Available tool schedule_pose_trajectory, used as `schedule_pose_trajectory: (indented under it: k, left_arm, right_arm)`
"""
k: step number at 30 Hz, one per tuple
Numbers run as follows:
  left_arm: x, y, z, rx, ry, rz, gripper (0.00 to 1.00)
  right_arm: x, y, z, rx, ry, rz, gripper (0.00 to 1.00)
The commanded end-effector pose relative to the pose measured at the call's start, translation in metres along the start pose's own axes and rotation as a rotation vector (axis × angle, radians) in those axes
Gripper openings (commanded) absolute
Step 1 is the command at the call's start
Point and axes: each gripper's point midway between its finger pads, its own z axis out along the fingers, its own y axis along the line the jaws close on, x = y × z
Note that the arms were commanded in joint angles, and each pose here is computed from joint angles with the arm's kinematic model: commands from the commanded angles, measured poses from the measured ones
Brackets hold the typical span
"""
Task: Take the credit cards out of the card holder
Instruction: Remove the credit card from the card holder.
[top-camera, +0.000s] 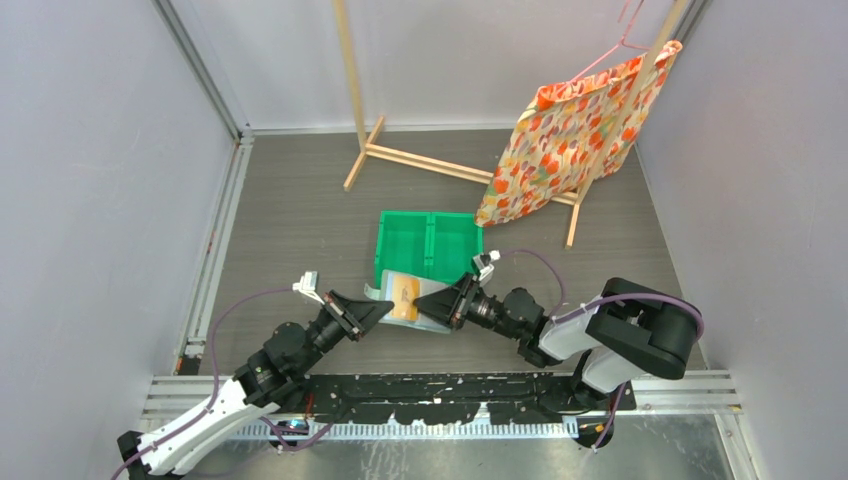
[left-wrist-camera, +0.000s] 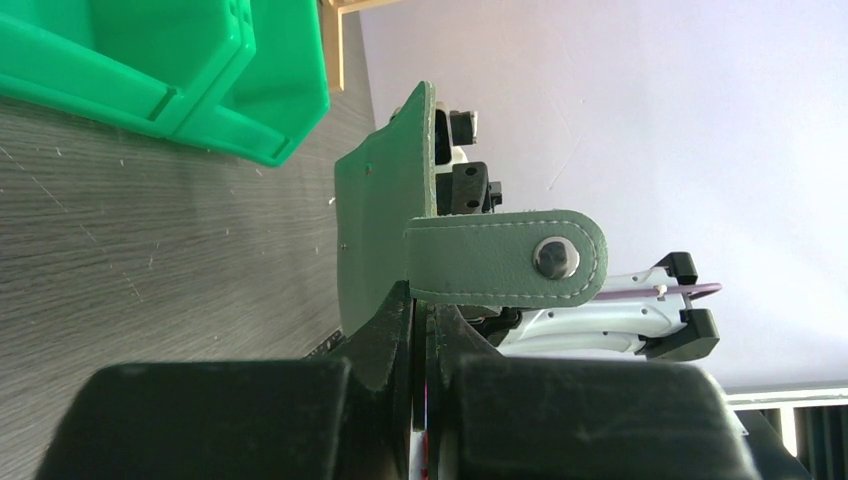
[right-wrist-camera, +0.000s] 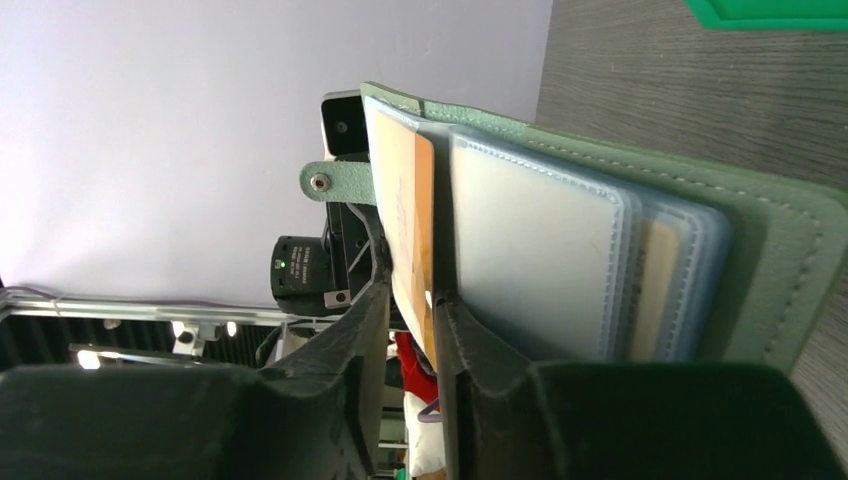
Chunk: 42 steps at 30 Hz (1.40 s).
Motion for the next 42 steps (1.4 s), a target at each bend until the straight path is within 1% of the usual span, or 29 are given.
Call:
schedule_pose_trajectory:
  k: [1,5,8,14,24,32,36,38,40,42]
  left_arm:
    - [-0.005,-0.025,-0.002,0.076,-0.015,-0.022,0.0]
    - [-0.006,-0.027,-0.002,0.077,-0.018,-0.02,0.01]
    - [-0.007,-0.026,-0.002,0.072,-0.021,-0.019,0.0]
    - [-0.011,-0.027,-0.002,0.065,-0.042,-0.011,0.01]
    - [-0.015,-0.028,-0.002,0.069,-0.062,-0.013,0.01]
    - [-0.021,-0.026,-0.005,0.017,-0.085,0.038,0.01]
    - [-0.022,-0.024,-0.007,-0.012,-0.079,0.059,0.01]
    - [-0.022,-0.023,-0.009,-0.031,-0.075,0.072,0.01]
    - [-0.023,-0.016,-0.011,-0.076,-0.072,0.086,0.0]
    - [-0.023,-0.009,-0.015,-0.123,-0.067,0.099,0.0]
  right_arm:
    - [0.002,0.037,0.007,-0.126,0.016,-0.034,0.26]
    - [0.004,0.039,0.01,-0.132,0.029,-0.036,0.13]
    - [0.003,0.031,0.007,-0.109,0.02,-0.029,0.01]
    - [-0.012,0.006,-0.015,-0.037,-0.064,-0.021,0.01]
    - [-0.019,-0.004,-0.032,0.028,-0.08,-0.046,0.01]
    - [-0.029,-0.02,-0.064,0.12,-0.114,-0.081,0.01]
    - [-0.038,-0.025,-0.082,0.222,-0.142,-0.154,0.01]
    - [-0.046,-0.023,-0.095,0.283,-0.172,-0.222,0.01]
    - [-0.055,-0.011,-0.109,0.297,-0.215,-0.293,0.01]
    - [-0.062,-0.007,-0.123,0.352,-0.237,-0.361,0.01]
